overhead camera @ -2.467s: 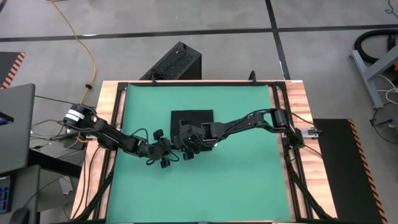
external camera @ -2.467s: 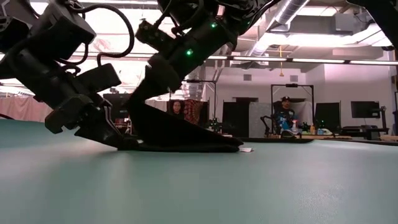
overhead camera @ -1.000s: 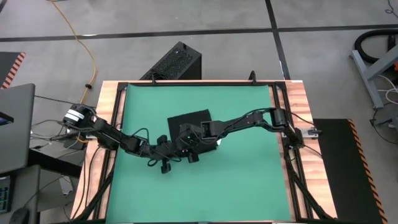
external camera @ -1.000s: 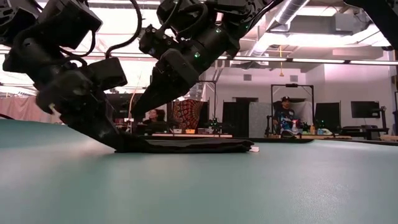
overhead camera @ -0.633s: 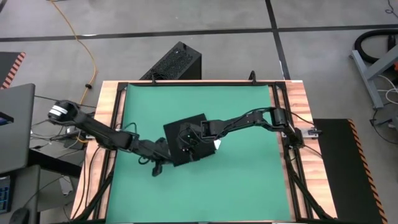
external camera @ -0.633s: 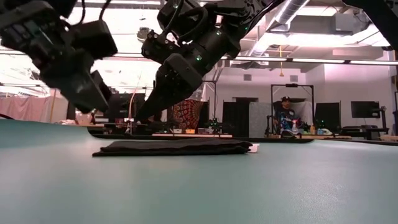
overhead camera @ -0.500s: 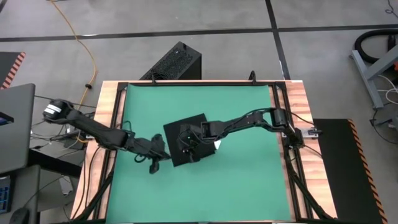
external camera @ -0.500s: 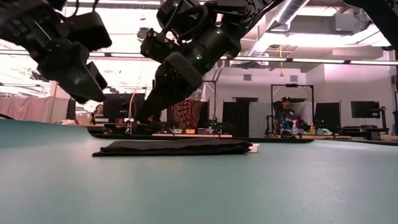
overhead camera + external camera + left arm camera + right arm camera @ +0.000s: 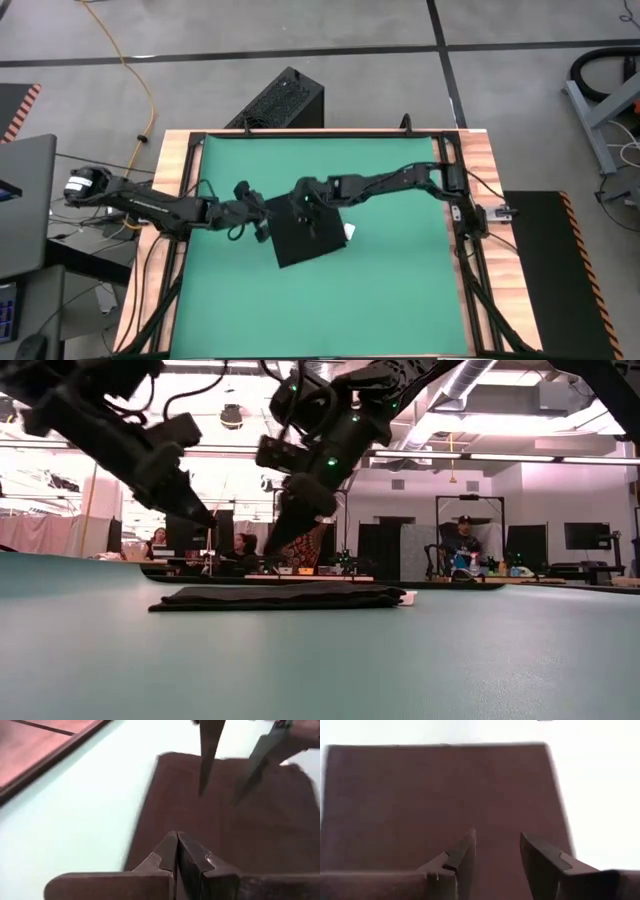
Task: Roll towel
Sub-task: Roll the brown towel
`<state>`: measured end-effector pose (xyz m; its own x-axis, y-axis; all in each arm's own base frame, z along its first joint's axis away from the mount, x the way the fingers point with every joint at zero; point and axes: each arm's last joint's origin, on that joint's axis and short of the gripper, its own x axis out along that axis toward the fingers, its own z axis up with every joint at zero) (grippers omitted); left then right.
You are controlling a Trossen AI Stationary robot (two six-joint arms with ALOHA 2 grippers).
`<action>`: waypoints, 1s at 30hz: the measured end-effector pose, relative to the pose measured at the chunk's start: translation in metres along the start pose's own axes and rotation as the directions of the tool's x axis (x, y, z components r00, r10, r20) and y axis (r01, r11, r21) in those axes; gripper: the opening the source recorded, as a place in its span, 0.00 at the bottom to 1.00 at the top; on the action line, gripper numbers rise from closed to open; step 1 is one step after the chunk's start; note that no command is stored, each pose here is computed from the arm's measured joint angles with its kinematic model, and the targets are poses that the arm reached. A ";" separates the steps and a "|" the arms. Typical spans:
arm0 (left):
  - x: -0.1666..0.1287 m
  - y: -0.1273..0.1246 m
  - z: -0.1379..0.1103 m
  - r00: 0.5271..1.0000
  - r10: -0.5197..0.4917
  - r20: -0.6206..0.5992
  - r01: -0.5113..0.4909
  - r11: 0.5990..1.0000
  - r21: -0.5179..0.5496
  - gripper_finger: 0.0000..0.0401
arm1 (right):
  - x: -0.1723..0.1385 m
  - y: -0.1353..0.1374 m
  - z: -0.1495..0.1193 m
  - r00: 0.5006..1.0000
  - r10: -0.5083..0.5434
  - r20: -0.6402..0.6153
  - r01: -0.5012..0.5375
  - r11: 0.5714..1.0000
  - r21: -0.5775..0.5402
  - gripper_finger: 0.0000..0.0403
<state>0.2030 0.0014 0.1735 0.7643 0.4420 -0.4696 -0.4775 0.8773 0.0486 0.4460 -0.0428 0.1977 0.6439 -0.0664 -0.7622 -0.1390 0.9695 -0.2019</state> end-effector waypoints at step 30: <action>0.010 0.006 -0.001 0.896 -0.440 -0.055 0.441 0.875 0.199 0.00 | -0.001 0.077 -0.030 0.957 0.239 -0.165 -0.263 0.954 -0.143 0.43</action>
<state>0.2071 0.0113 0.1686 0.8715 0.0002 -0.4905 0.0056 0.9999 0.0103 0.4124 0.0246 0.1641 0.4591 0.1293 -0.8789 -0.4096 0.9087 -0.0802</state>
